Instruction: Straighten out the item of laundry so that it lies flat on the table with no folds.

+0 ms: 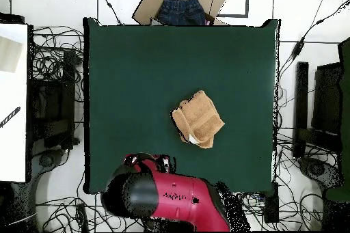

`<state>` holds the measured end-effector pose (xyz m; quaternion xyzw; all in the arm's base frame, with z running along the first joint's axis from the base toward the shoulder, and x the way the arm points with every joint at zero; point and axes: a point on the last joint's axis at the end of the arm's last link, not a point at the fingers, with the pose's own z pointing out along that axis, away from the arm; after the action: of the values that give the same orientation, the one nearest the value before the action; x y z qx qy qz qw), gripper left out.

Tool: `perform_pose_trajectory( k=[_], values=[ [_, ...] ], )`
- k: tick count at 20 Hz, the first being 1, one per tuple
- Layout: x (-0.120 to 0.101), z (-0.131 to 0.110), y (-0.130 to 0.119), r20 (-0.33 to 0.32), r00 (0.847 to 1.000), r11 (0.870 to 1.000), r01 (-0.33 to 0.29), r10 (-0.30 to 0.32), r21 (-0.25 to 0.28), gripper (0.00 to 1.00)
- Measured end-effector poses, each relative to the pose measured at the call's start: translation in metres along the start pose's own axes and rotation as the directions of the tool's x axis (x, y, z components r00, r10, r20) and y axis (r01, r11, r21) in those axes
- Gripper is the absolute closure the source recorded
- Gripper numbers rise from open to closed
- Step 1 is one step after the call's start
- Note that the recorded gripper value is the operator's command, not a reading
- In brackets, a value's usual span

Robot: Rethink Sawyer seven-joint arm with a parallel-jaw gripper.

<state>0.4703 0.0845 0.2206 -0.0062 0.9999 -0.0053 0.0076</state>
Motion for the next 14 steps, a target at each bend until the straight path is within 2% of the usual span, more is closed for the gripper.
perform_pose_trajectory(
  k=[8, 14],
  values=[
    [-0.005, 0.016, -0.028, -0.009, 0.998, 0.998, -0.059, 0.059, -0.002, 0.0],
    [-0.009, 0.048, -0.037, 0.021, 0.998, 0.998, -0.059, 0.059, 0.008, 0.0]
  ],
)
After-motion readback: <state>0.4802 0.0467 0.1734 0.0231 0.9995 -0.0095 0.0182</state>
